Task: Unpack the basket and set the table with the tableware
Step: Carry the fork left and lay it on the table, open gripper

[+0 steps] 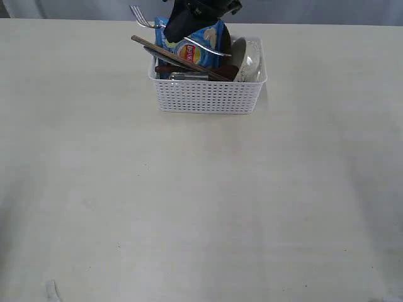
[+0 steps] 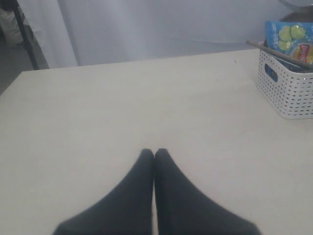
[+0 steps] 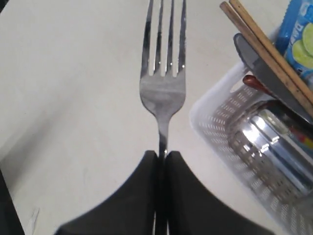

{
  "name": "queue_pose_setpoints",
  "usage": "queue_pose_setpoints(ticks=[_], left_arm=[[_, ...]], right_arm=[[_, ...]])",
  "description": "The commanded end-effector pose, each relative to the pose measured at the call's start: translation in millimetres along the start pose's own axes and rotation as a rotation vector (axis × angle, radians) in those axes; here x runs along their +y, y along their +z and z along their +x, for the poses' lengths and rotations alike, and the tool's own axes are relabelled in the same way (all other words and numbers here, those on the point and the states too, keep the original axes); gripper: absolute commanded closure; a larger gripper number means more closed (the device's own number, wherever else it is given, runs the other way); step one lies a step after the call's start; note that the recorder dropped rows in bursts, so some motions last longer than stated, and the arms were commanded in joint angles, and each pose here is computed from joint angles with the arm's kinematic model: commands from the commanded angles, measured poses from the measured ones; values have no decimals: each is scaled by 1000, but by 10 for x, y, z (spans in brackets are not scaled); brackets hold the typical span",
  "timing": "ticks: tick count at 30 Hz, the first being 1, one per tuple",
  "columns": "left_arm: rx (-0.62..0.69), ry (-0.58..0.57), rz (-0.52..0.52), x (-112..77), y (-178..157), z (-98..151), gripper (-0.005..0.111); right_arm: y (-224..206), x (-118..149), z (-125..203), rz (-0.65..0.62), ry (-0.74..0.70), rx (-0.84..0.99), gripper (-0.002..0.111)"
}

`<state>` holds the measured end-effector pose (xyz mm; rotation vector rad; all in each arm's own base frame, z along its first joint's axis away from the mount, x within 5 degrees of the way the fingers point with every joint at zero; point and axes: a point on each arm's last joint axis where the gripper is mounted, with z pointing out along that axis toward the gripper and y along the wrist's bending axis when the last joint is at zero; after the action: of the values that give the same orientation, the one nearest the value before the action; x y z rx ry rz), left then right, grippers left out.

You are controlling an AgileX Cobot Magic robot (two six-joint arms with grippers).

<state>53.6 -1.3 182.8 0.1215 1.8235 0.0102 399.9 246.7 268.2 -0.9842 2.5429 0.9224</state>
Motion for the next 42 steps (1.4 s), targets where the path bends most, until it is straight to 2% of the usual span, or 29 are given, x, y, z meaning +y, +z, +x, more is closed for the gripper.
queue_pose_setpoints(ticks=[1,6,11,14,18,23,31,36,42], left_arm=[[-1,2,5,-3,1,6,107],[-1,2,5,-3,1,6,107],[-1,2,5,-3,1,6,107],[-1,2,5,-3,1,6,107],[-1,2,5,-3,1,6,107],[-1,2,5,-3,1,6,107],[-1,2,5,-3,1,6,107],[-1,2,5,-3,1,6,107],[-1,2,5,-3,1,6,107]], right_arm=[[-107,379,13,103,26,33,109],[106,792,138,145,101,18,109],[637,1180,332,139,179,-118,109],[952,1288,481,177,232,-210,109],[1293,1201,705,278,335,-260,109],[1488,966,848,443,455,-219,109],[1640,1032,912,481,545,-280,109],[1794,1145,988,508,517,-309,109],[1956,1141,1063,503,507,-294,109]])
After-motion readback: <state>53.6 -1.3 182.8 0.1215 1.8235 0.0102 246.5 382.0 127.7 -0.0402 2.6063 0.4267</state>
